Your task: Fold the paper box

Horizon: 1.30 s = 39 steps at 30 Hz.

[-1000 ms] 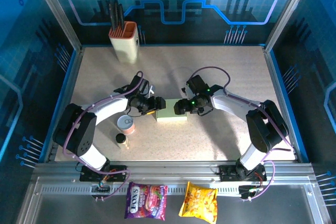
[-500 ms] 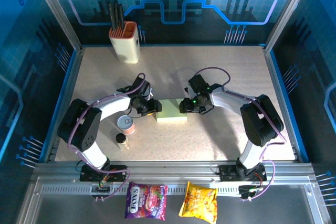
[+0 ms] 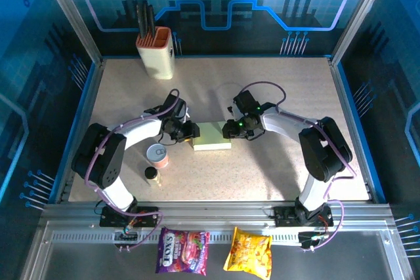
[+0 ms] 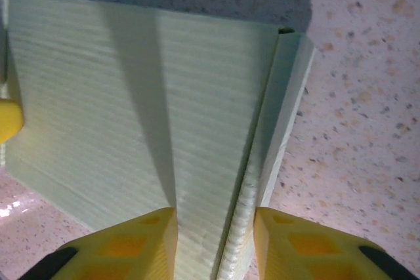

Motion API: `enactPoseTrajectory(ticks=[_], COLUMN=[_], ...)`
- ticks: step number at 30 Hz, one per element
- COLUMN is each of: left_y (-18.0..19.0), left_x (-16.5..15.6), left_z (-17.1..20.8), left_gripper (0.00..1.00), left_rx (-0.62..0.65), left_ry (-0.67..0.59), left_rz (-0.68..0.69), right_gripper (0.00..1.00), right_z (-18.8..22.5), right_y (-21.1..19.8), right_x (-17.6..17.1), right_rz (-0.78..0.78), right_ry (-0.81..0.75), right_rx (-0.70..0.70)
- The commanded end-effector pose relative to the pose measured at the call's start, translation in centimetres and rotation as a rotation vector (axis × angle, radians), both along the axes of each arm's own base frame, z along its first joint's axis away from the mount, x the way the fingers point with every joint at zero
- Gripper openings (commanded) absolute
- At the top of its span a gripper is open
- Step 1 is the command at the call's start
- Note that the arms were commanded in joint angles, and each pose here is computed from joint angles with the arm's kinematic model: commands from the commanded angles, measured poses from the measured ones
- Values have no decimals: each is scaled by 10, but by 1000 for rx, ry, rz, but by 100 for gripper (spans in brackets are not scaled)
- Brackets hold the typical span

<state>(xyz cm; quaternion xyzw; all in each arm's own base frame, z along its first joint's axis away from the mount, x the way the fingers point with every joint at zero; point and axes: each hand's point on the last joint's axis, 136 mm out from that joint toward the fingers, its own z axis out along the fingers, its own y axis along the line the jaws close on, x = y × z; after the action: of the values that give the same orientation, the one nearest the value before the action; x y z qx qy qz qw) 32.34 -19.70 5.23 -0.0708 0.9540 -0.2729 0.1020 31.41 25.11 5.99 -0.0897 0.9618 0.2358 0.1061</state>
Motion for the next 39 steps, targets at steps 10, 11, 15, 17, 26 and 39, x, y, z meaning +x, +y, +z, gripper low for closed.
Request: enactPoseTrajectory(ticks=[10, 11, 15, 17, 26, 39], left_y=[63, 73, 111, 131, 195, 248], left_x=[57, 63, 83, 93, 134, 190], left_z=[31, 32, 34, 32, 17, 20], left_gripper=[36, 36, 37, 37, 38, 42], left_rx=[-49, -51, -53, -47, -47, -92], left_ry=[-122, -128, -147, -150, -151, -180], left_rz=[124, 149, 238, 278, 390, 475], right_gripper=[43, 43, 43, 44, 46, 50], right_z=[37, 39, 42, 42, 30, 25], right_y=[96, 108, 151, 171, 244, 294], right_x=[57, 63, 81, 89, 122, 168], right_rz=[57, 61, 73, 81, 82, 30], right_ry=[-114, -125, -151, -174, -240, -305], right_rx=[147, 163, 231, 263, 413, 541])
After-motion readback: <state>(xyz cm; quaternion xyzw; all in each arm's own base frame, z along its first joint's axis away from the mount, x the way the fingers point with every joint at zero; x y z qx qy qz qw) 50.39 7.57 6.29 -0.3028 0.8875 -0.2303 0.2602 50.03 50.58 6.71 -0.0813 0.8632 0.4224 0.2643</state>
